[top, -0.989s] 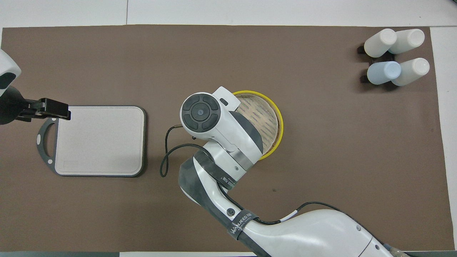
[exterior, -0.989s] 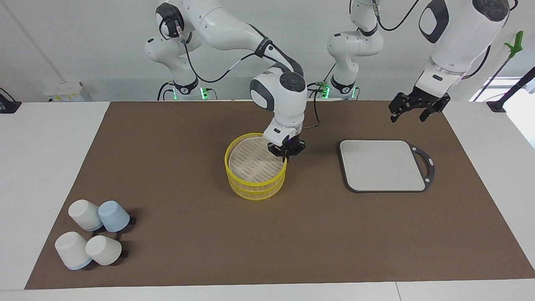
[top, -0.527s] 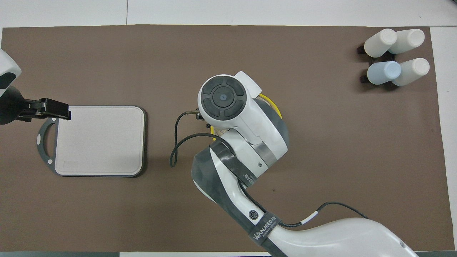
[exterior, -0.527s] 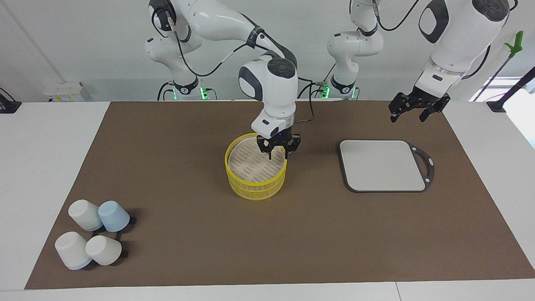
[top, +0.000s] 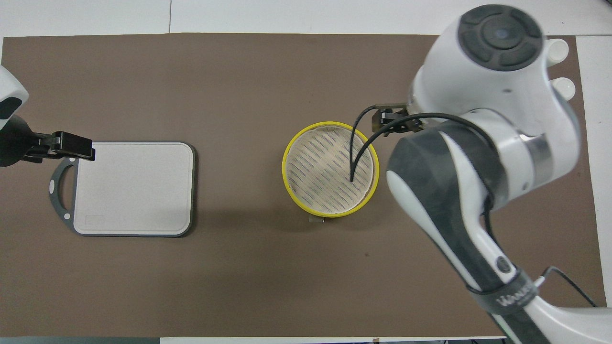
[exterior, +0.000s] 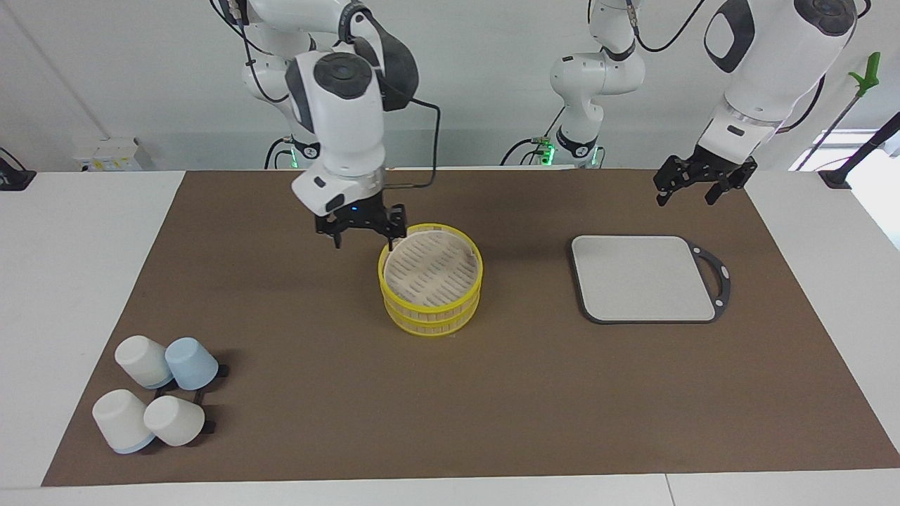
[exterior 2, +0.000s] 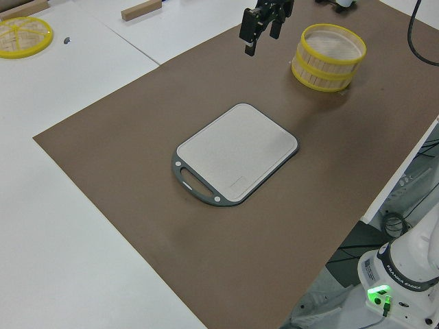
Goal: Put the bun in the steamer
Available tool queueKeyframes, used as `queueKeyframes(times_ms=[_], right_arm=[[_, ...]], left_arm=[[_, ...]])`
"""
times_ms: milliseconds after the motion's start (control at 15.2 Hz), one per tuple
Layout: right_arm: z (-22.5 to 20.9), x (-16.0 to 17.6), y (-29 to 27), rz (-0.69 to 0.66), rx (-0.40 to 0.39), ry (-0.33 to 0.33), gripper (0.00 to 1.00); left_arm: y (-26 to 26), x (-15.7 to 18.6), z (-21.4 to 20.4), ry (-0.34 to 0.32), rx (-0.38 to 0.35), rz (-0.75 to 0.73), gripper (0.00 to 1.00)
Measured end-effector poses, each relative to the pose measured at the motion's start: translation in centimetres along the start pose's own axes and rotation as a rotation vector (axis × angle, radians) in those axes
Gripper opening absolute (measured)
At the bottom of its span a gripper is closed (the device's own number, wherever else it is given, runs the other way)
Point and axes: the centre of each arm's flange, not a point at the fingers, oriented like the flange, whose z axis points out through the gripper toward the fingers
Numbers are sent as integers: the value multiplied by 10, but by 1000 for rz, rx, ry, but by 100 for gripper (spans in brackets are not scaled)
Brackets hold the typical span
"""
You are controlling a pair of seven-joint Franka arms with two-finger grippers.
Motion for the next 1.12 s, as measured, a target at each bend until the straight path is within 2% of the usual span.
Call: queueKeyframes(times_ms=[198,396,923,1121], right_arm=[[-15,5,94,26,-13,-53,100],[-16,3,143,80,-4,-76,100],[-1,-33,148,62,-10,-114,100],[-2,-40,157,97,77,-110,100]], left_arm=[[0,0,0,0,0,0,100],[0,0,0,0,0,0,100],[1,0,0,0,0,2,100],[1,0,0,1,0,2,100]])
